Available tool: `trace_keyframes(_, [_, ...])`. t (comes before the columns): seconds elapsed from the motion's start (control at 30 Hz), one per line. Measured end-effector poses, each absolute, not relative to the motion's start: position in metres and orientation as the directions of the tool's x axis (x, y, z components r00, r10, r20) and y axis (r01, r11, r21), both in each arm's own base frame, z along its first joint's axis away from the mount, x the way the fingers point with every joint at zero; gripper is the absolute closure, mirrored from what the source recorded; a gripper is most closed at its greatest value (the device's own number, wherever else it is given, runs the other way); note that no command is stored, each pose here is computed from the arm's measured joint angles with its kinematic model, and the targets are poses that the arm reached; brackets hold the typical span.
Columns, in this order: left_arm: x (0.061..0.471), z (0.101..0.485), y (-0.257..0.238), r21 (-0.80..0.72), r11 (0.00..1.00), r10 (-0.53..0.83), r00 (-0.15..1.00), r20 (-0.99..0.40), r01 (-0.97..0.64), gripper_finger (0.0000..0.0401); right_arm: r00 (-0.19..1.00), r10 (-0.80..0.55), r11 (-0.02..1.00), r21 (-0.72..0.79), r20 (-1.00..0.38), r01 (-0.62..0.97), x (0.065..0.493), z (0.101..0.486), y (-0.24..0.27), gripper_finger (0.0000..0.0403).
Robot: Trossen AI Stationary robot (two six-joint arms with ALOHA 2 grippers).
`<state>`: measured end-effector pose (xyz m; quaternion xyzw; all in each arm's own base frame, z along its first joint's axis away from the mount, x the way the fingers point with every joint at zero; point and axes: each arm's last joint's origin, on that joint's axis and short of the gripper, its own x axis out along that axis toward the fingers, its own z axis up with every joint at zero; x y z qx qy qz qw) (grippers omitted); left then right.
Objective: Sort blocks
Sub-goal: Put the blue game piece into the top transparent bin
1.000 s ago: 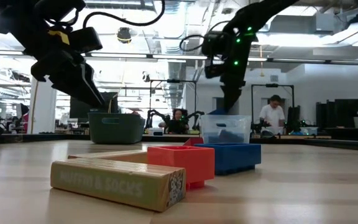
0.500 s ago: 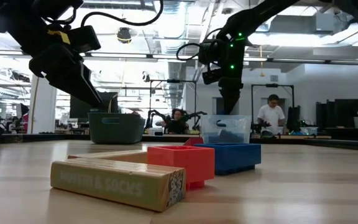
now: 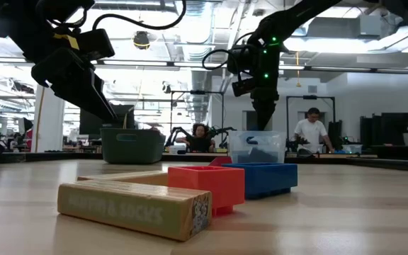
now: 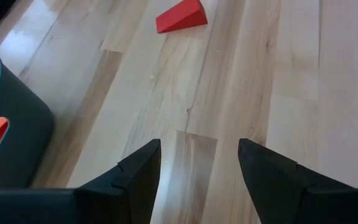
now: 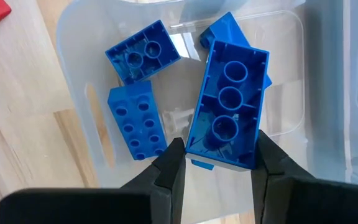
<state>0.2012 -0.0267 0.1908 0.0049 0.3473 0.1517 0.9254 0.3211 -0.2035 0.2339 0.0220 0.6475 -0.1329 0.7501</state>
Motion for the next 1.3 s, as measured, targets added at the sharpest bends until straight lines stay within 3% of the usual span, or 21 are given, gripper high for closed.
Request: trace_keyframes(1.3, [0.2000,0.1895,-0.0266,0.125,0.956,0.281,0.702,-0.654,-0.266,0.0191,0.122,-0.172,0.963,-0.141,-0.977,0.229,0.3180,0.2339,-0.2076,0.0294])
